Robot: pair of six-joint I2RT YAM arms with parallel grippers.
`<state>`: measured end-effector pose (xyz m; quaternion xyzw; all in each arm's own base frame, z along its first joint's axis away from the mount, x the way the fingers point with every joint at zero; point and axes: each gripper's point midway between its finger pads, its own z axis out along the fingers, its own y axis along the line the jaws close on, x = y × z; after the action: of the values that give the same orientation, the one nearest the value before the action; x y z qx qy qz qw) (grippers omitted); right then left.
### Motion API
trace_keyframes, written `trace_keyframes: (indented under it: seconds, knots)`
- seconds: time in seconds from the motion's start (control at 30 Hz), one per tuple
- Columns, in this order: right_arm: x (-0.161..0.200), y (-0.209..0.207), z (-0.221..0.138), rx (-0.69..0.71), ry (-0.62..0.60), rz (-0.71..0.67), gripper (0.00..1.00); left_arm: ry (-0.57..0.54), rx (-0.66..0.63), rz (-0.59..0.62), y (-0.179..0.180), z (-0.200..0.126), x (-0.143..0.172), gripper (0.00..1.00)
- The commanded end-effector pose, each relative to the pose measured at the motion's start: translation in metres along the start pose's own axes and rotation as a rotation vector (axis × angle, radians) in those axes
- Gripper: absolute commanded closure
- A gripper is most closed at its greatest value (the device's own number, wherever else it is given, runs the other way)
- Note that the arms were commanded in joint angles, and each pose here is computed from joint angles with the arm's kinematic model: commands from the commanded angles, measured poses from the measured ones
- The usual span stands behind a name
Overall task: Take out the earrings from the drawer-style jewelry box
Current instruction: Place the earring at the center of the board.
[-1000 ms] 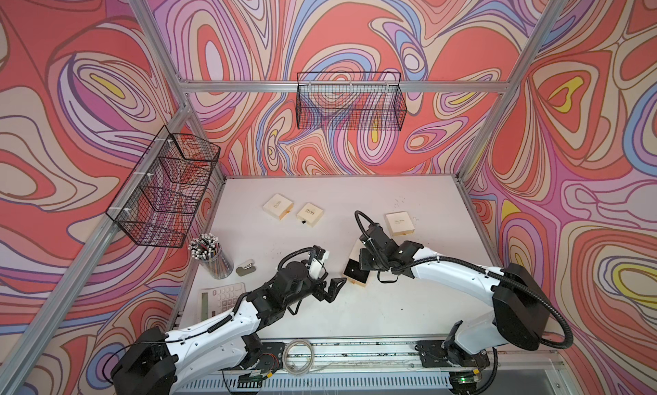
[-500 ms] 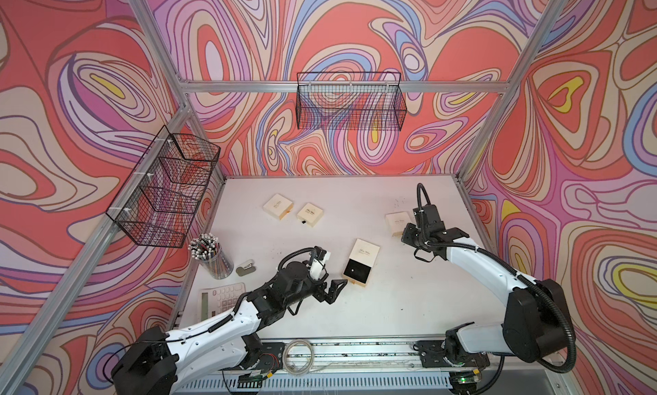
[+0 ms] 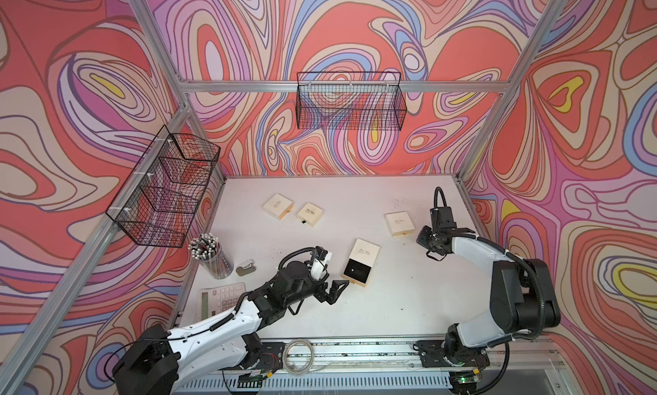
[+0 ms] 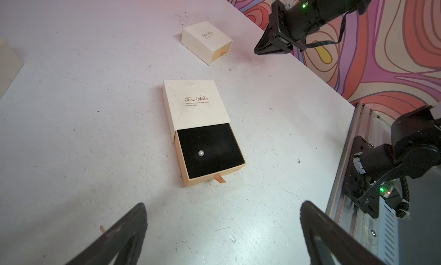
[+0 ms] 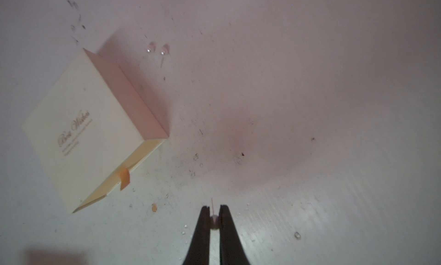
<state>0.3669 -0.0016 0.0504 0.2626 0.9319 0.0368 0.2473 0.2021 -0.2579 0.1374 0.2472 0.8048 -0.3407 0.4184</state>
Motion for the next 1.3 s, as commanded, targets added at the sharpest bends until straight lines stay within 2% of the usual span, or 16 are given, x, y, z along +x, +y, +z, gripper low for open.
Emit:
trace_keyframes:
  seconds: [0.0,0.33,0.83,1.03,1.27]
  knots:
    - [-0.019,0.005,0.007,-0.009,-0.032,0.000,0.96,-0.033,0.027,0.009,-0.007,0.000,-0.012,0.00]
    - [-0.019,0.000,0.030,0.039,-0.001,-0.013,0.97,-0.029,0.027,0.010,-0.007,0.001,-0.011,0.00]
    - [-0.020,-0.015,0.045,0.082,0.019,-0.007,0.96,-0.023,0.023,0.009,-0.006,0.003,-0.010,0.00]
    - [-0.016,-0.016,0.050,0.081,0.038,-0.008,0.94,-0.023,0.026,0.008,-0.006,0.004,-0.010,0.00]
    - [-0.014,-0.015,0.051,0.075,0.047,-0.009,0.87,-0.025,0.024,0.009,-0.006,0.003,-0.011,0.00]
